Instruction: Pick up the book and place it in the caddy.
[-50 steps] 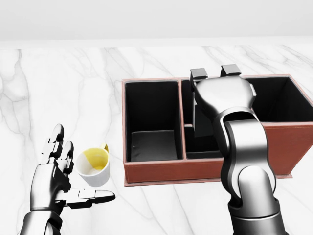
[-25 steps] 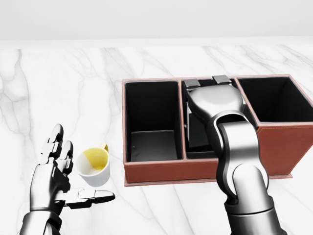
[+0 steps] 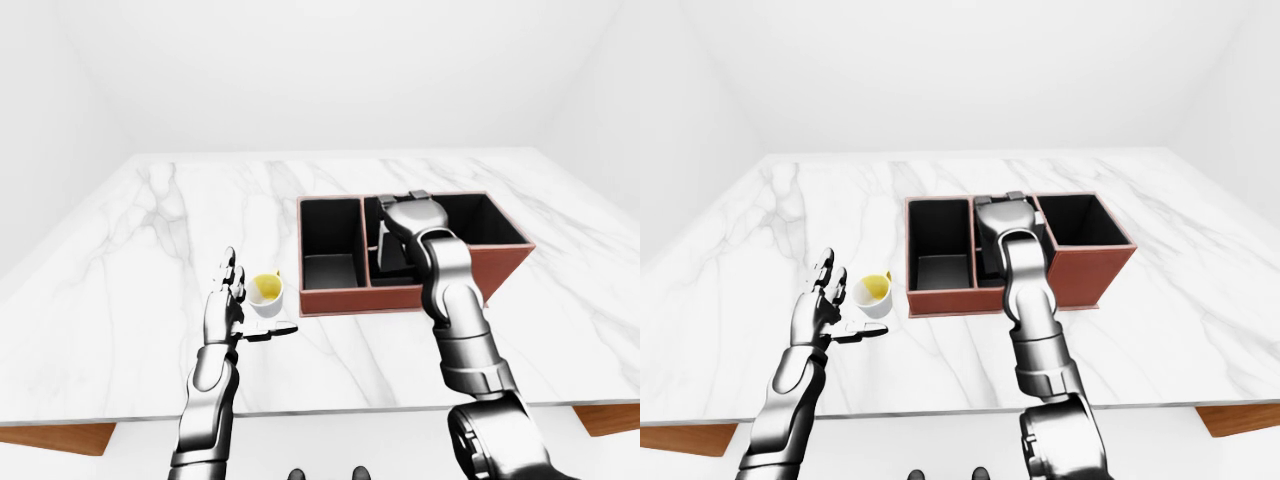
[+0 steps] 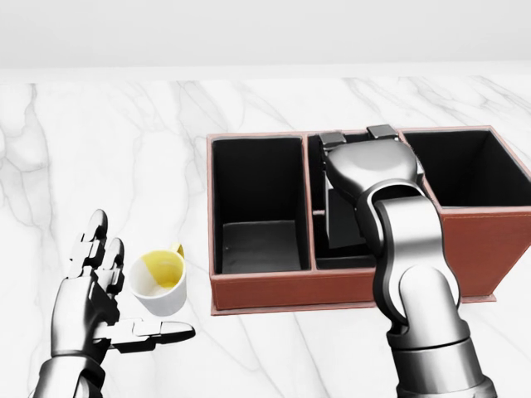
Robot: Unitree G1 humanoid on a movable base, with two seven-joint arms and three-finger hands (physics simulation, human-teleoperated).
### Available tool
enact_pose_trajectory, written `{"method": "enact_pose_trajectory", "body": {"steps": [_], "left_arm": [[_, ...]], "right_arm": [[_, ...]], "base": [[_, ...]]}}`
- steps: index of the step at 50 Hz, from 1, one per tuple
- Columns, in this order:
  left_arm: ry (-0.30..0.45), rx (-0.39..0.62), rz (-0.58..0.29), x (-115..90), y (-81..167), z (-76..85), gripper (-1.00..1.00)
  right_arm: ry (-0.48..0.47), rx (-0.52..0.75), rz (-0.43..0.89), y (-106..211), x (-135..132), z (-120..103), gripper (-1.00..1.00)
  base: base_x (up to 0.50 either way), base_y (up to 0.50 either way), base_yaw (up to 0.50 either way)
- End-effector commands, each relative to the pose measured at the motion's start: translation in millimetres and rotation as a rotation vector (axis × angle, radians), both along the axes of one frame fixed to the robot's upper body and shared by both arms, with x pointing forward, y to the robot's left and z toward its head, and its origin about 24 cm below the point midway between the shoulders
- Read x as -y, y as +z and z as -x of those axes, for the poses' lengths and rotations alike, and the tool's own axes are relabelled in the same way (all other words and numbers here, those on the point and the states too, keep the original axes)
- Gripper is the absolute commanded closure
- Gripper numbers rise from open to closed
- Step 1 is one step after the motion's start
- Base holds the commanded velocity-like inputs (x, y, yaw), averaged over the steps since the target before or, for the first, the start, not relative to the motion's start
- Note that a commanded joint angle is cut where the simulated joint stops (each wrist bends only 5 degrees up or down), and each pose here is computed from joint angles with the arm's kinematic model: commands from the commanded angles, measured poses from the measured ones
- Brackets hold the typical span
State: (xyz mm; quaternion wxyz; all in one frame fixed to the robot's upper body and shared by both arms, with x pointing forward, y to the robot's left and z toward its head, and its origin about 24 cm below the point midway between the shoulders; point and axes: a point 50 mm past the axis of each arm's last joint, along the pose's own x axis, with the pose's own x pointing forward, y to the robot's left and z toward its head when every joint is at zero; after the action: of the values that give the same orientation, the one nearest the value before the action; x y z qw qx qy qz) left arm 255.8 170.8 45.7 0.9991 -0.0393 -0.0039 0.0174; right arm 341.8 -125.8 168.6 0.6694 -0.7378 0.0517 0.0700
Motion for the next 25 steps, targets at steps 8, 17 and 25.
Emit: {"method": "enact_pose_trajectory", "body": {"steps": [8, 17, 25], "left_arm": [[-0.001, 0.000, 0.000, 0, -1, -1.2, -1.00], [-0.001, 0.000, 0.001, 0, 0, -0.1, -1.00], [-0.001, 0.001, 0.001, 0, 1, 1.0, -1.00]], "right_arm": [[-0.030, 0.035, 0.045, 12, 5, -5, 1.00], [-0.031, 0.028, 0.047, 10, 5, -5, 1.00], [-0.023, -0.003, 0.039, 3, 4, -6, 1.00]], "base": [[0.00, 0.00, 0.00], [0.00, 0.00, 0.00], [0.00, 0.00, 0.00]]}}
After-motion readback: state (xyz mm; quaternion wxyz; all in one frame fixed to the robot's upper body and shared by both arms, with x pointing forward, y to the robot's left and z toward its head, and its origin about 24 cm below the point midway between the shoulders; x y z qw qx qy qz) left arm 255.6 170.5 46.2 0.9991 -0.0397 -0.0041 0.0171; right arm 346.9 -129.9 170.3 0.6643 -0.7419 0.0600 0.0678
